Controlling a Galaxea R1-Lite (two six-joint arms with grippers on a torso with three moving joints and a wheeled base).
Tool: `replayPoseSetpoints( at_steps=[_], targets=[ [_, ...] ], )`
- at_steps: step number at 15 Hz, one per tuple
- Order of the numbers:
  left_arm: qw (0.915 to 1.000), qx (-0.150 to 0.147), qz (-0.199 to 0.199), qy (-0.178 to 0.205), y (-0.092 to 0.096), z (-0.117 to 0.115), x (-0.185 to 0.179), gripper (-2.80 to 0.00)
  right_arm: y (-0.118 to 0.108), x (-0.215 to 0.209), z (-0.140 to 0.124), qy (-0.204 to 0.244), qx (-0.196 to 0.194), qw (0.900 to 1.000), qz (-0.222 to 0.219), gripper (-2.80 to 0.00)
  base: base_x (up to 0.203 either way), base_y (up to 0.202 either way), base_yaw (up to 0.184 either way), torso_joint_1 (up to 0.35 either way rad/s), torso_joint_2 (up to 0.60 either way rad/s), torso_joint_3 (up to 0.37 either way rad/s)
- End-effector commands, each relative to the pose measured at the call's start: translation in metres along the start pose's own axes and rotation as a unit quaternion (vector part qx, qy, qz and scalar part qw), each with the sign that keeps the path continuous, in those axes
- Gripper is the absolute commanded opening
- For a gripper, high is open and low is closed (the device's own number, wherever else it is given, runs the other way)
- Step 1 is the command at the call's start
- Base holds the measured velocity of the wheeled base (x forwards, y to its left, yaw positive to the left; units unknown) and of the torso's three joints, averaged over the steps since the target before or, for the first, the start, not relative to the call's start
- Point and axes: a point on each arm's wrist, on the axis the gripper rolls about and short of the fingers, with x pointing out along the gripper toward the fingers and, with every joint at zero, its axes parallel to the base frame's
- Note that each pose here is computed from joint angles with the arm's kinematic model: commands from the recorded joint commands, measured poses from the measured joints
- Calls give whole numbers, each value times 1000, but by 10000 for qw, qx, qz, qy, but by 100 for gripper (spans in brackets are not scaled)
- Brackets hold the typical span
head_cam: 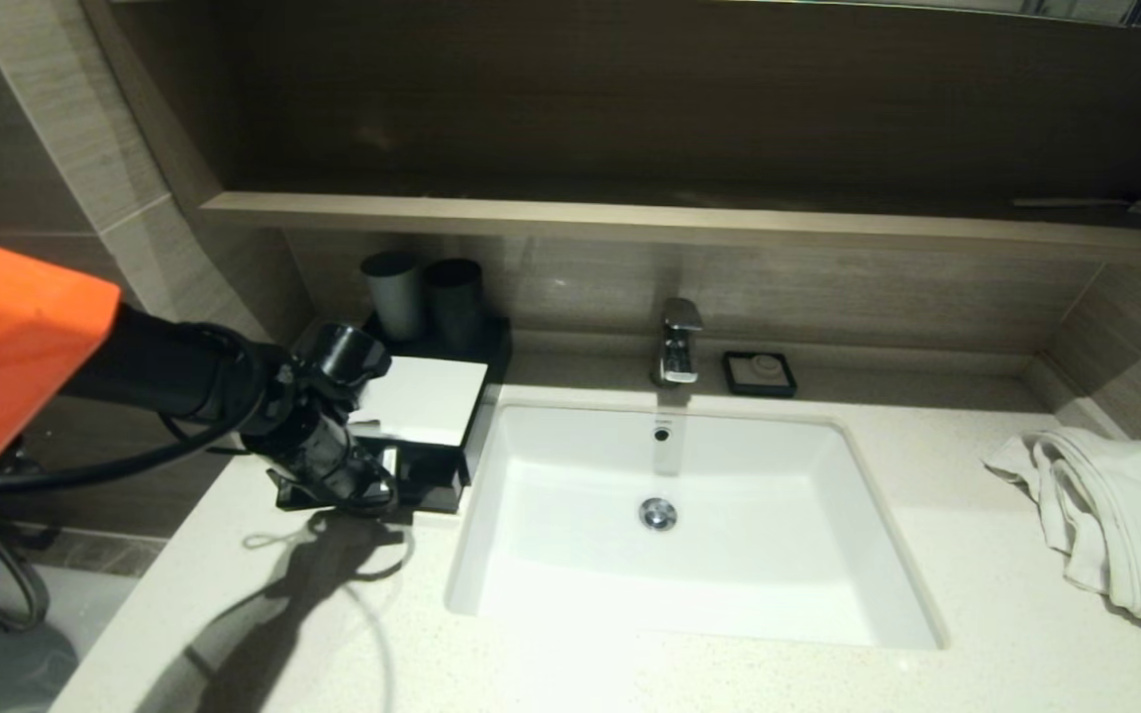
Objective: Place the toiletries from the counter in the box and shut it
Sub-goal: Close the drawer
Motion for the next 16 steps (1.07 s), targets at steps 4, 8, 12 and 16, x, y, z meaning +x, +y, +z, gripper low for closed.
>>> replayPoseSetpoints(
  at_steps=[4, 8, 12, 16],
  targets=[
    [9999, -50, -17, -98, -1, 8, -1, -280, 0, 0, 0, -1, 0, 10000, -1, -280, 0, 0, 0, 0, 0, 0],
    [9998, -106, -13, -168, 2, 13, -1, -280, 0, 0, 0, -1, 0, 10000, -1, -280, 0, 0, 0, 0, 0, 0],
    [9997, -122, -8, -199, 2, 14, -1, -280, 0, 0, 0, -1, 0, 10000, -1, -280, 0, 0, 0, 0, 0, 0],
    [9994, -161, -51, -299, 1, 20, -4, -280, 0, 0, 0, -1, 0, 10000, -1, -280, 0, 0, 0, 0, 0, 0]
  ],
)
